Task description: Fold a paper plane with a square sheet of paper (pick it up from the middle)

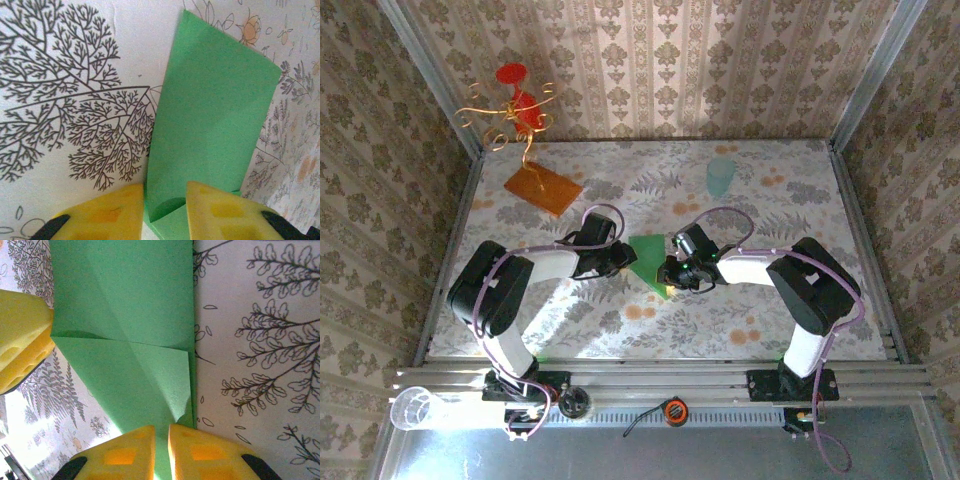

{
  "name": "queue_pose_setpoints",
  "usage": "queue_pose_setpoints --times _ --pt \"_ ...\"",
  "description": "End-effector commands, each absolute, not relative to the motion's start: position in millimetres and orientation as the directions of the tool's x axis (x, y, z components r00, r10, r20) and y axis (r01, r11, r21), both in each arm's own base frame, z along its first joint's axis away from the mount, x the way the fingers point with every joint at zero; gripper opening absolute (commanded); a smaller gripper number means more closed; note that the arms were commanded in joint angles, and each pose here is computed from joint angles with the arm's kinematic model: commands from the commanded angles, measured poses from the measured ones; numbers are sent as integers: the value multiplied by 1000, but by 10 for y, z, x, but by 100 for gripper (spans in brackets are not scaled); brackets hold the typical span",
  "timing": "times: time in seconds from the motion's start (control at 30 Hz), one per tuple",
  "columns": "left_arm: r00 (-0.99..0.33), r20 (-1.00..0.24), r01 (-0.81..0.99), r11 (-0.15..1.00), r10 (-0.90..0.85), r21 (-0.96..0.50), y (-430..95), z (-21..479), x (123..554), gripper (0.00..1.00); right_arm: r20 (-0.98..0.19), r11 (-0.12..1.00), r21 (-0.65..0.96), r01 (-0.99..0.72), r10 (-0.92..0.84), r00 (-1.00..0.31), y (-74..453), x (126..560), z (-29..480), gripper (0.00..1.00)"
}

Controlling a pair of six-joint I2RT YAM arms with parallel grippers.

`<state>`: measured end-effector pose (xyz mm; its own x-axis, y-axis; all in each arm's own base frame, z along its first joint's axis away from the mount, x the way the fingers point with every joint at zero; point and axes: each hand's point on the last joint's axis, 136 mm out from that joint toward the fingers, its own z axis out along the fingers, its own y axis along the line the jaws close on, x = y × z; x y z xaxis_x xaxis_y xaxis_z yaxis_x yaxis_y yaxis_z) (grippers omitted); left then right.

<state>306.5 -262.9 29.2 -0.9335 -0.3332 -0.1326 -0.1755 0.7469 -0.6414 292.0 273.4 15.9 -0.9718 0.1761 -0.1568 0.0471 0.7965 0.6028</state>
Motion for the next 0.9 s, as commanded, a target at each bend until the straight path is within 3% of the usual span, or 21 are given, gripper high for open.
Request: queue_pose_setpoints --times 0.0,0.2,0.57,0.87 --pt "-936 -112 -187 740 -334 -646 -2658 247 3038 25 -87 835 542 93 166 -982 2581 2759 -48 19" --pt "-945 -96 -147 666 -314 -731 -2827 403 3049 22 -88 834 543 97 171 -981 2573 2770 -46 18" --pt "-988 -72 -27 606 -139 -795 -2881 526 2982 34 -86 829 550 100 175 -981 2567 2799 -51 19" --pt "-997 -33 -16 565 -76 -825 -2966 504 2942 34 -82 830 548 98 170 -982 2552 2791 -60 19"
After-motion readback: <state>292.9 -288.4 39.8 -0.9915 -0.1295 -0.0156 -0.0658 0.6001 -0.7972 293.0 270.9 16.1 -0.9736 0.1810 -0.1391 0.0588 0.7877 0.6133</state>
